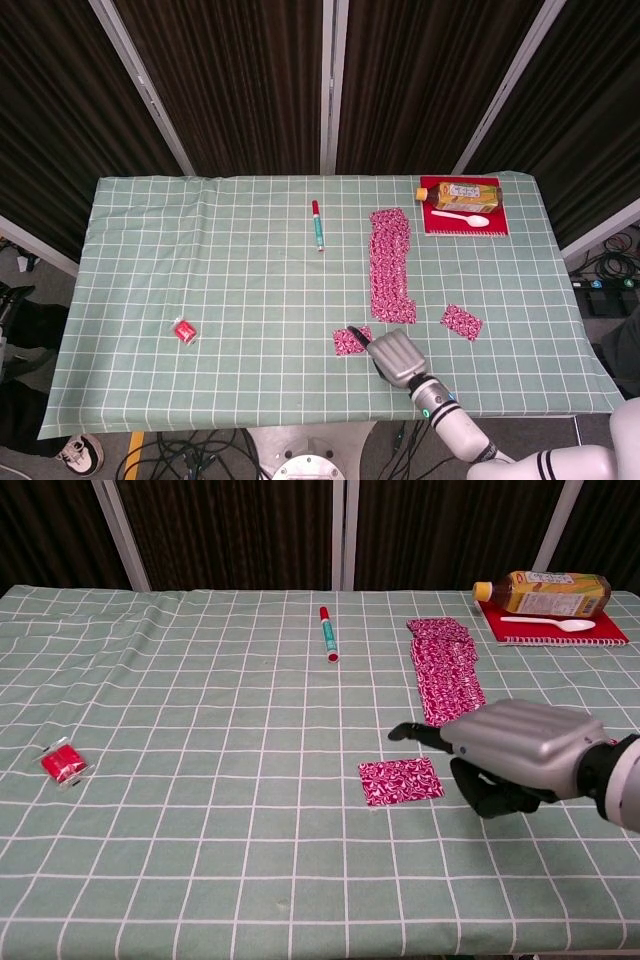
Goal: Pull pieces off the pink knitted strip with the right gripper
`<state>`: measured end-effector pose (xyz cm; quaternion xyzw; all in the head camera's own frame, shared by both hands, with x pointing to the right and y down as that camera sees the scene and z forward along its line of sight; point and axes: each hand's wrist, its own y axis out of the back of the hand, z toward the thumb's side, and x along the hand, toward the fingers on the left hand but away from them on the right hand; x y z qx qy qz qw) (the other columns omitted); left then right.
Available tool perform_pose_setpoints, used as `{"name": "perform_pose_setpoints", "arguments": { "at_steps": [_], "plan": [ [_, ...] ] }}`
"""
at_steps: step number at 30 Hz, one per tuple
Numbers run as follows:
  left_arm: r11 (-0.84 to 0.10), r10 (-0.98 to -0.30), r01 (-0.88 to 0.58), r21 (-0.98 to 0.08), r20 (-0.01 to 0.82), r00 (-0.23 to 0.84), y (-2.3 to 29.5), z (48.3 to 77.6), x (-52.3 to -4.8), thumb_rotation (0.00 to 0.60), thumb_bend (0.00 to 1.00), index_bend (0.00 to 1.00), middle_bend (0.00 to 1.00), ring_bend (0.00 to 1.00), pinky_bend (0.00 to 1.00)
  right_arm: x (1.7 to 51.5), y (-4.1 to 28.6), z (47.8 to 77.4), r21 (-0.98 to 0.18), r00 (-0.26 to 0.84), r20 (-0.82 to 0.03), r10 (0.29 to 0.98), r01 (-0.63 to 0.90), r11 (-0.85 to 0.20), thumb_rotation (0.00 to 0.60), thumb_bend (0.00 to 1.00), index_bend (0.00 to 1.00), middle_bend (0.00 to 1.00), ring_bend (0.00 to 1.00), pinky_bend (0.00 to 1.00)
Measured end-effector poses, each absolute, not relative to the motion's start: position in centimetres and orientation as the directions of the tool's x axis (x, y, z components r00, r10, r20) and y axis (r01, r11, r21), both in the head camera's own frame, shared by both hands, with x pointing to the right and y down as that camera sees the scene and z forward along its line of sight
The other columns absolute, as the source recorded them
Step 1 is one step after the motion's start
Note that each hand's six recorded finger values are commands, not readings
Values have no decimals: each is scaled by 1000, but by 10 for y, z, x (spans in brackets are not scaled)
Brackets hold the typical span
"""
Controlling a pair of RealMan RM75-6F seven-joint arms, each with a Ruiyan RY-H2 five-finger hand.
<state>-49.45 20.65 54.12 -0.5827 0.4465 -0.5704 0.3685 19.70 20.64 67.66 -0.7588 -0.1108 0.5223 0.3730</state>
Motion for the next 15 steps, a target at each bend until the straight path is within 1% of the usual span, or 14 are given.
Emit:
{"name": "perform_pose_setpoints", "arguments": {
  "at_steps": [2,3,5,7,9,13,14,15],
  "plan": [
    [-333,-940,-99,-938,339,-49,208,542,-495,600,96,147,157,102,172,205,199,666,-728,430,-666,610,-195,-657,600,880,91,898,794,718],
    [-334,-939,-99,-937,340,-46,208,543,-494,600,96,147,157,102,172,211,194,658,-760,429,-631,646,-175,-626,600,814,107,874,771,703],
    [-337,-939,-98,-936,342,-44,208,544,-494,600,96,147,157,102,172,223,187,646,-808,425,-571,703,-140,-572,600,741,130,821,725,676],
    [-339,-938,-98,-936,344,-37,208,545,-492,600,95,147,157,102,172,240,178,631,-864,413,-486,770,-98,-493,600,713,162,784,693,656],
    [-342,-938,-96,-935,346,-33,208,546,-490,600,95,147,157,102,172,265,170,616,-910,382,-401,833,-63,-409,600,691,205,767,679,646],
    [-346,-937,-92,-934,350,-24,206,549,-483,600,95,147,157,102,172,321,163,592,-958,293,-280,914,-24,-286,600,641,267,753,666,632],
    [-348,-936,-91,-933,351,-22,206,550,-481,600,95,147,157,102,172,334,163,587,-964,275,-261,925,-23,-265,600,627,275,735,647,617],
    [-349,-936,-90,-933,352,-21,205,550,-480,600,95,147,157,102,172,351,164,582,-970,253,-242,937,-27,-243,600,584,280,687,584,571]
  ]
}}
